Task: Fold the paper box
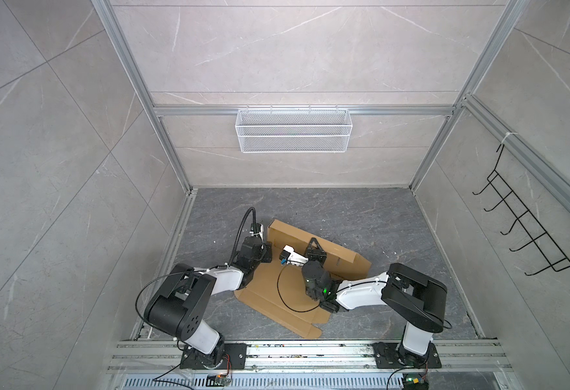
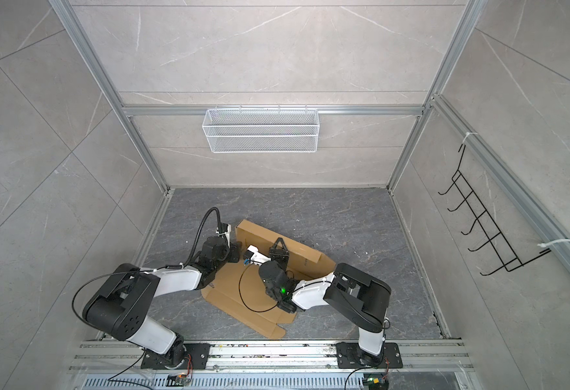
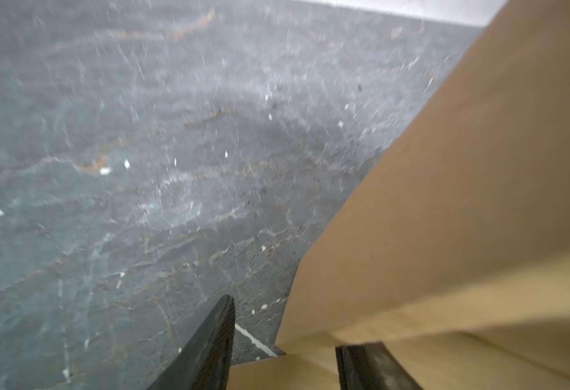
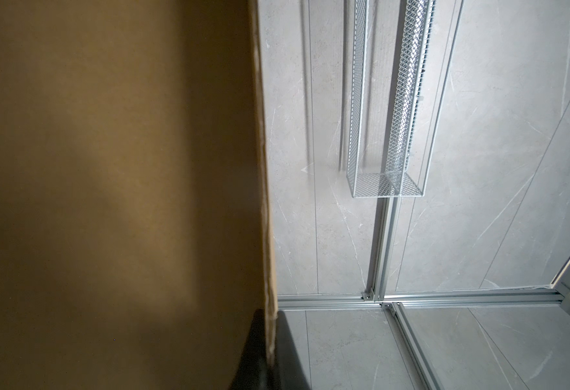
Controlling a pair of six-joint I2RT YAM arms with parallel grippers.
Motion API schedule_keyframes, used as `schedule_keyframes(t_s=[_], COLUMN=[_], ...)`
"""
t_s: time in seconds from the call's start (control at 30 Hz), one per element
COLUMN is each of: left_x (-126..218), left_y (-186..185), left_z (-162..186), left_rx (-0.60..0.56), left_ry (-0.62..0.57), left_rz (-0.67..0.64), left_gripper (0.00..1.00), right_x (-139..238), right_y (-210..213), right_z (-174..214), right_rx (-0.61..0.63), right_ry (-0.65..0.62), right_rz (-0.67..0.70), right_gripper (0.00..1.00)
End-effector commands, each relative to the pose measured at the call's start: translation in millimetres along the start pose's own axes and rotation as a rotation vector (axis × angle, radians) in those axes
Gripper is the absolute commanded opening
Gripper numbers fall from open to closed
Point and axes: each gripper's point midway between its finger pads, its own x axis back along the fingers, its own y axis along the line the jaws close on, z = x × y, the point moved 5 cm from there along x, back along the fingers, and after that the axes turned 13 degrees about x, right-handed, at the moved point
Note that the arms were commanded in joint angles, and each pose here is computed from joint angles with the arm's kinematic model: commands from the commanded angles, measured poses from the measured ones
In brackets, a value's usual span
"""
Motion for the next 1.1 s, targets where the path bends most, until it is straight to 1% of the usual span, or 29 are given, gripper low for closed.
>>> schedule_keyframes(t_s=[0.0, 0.13, 0.4, 0.57, 0.63, 0.73, 0.8, 1.0, 1.07], left_x=[7.5, 8.0, 8.4, 4.4, 3.4, 2.8, 2.3, 5.0, 7.4], left_y=[-11.6, -20.9, -33.1, -38.5, -39.8, -39.7, -38.8, -36.2, -34.9], left_z=[-23.0, -36.1, -56.6, -60.3, -60.2, -59.6, -58.4, -57.8, -58.1], left_rx=[-0.056, -0.089, -0.127, -0.150, -0.151, -0.151, -0.151, -0.151, -0.152], left_ry=[-0.041, -0.056, -0.097, -0.089, -0.087, -0.086, -0.085, -0.111, -0.129], left_rz=[0.034, 0.059, 0.085, 0.104, 0.111, 0.111, 0.109, 0.104, 0.103], left_gripper=[0.50, 0.50, 0.46, 0.42, 0.38, 0.27, 0.23, 0.17, 0.14], right_x=[3.0, 3.2, 3.5, 3.2, 3.2, 3.4, 3.1, 1.7, 1.4], right_y=[40.9, 40.7, 39.1, 39.9, 39.6, 38.9, 39.4, 31.7, 25.7], right_z=[-4.6, -4.3, -4.0, -4.2, -4.0, -3.7, -3.9, -5.7, -6.8], right_rx=[0.136, 0.132, 0.130, 0.132, 0.132, 0.131, 0.134, 0.133, 0.127], right_ry=[-0.046, -0.046, -0.046, -0.045, -0.043, -0.042, -0.042, -0.024, -0.024], right_rz=[-0.095, -0.094, -0.092, -0.093, -0.092, -0.091, -0.093, -0.084, -0.076], right_gripper=[0.00, 0.00, 0.00, 0.00, 0.00, 0.00, 0.00, 0.00, 0.05])
